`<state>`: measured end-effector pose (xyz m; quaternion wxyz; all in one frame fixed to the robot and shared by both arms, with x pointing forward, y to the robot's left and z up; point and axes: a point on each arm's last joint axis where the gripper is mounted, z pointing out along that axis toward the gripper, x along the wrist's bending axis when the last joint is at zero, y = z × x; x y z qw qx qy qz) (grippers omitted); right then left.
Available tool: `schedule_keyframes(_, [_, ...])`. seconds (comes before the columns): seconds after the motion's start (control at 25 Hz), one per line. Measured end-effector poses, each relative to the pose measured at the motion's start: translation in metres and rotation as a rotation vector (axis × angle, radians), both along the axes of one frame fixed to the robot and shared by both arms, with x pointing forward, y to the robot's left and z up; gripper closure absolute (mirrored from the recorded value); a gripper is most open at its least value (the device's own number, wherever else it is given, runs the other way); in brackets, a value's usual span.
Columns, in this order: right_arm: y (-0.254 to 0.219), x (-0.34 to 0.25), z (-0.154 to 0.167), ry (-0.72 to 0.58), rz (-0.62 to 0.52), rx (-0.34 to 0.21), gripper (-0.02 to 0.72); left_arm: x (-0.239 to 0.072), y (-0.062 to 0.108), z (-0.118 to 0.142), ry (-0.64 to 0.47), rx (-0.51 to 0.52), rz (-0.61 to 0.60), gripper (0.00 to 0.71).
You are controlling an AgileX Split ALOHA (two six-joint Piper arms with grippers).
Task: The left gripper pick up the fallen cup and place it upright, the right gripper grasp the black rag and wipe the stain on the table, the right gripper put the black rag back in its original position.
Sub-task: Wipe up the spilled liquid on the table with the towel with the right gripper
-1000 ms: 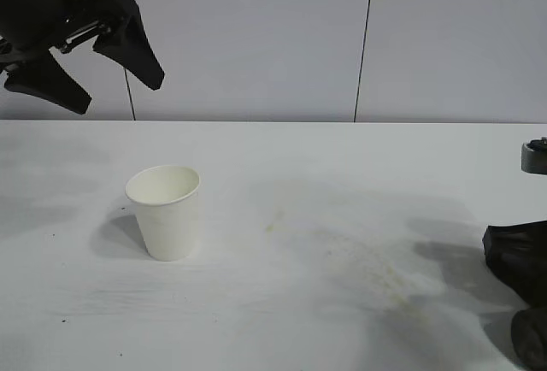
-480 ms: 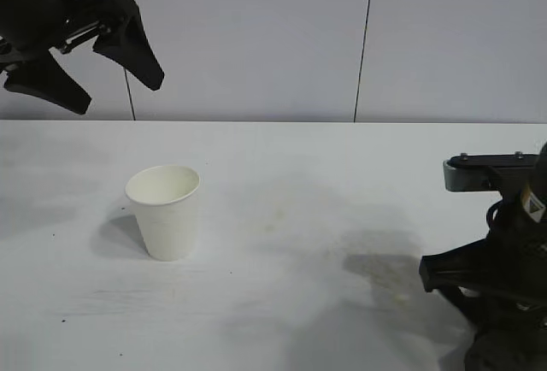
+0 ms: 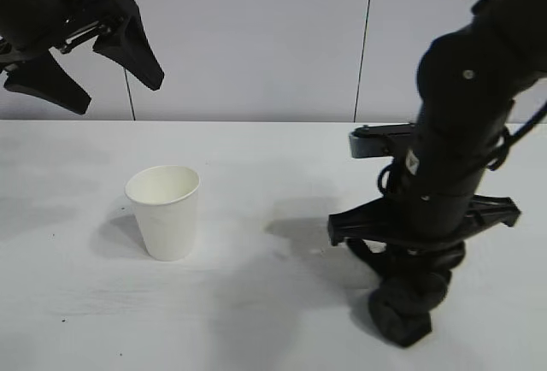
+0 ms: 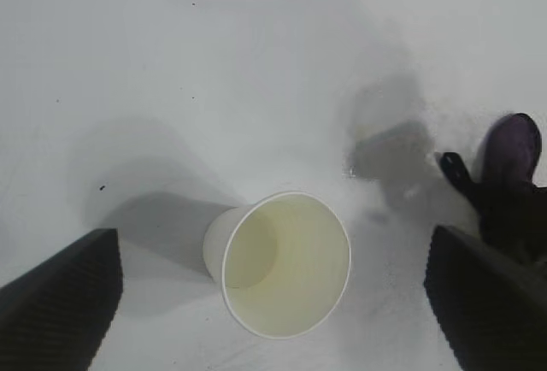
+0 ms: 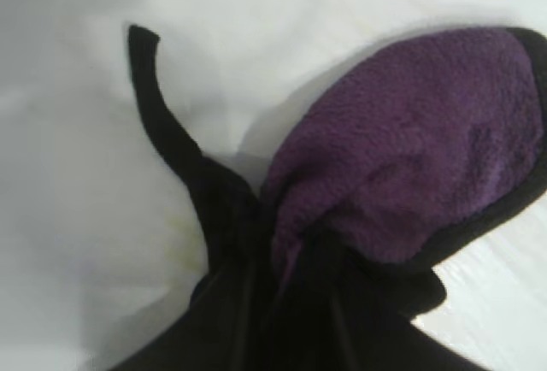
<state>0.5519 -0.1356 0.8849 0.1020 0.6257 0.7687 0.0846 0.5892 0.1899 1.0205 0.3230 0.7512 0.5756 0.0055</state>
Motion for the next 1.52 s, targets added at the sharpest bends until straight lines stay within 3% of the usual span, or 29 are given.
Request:
schedule_keyframes(0.6, [0.086,0.098,0.002,-0.097,0.097,0.087,0.598,0.000,0.000,0.000,0.000,0.000,0.000,0.016])
schedule_keyframes(0.92, [0.078,0.111,0.002,-0.074,0.013,0.127,0.599,0.000,0.000,0.000,0.004,0.000,-0.003,0.016])
schedule_keyframes(1.2, [0.041,0.123,0.004,-0.034,-0.022,0.087,0.599,-0.001,0.000,0.000,0.013,-0.001,-0.009,0.016])
schedule_keyframes(1.52, [0.013,0.090,0.010,0.008,-0.006,0.019,0.599,-0.002,0.000,-0.001,0.018,-0.001,-0.011,0.016])
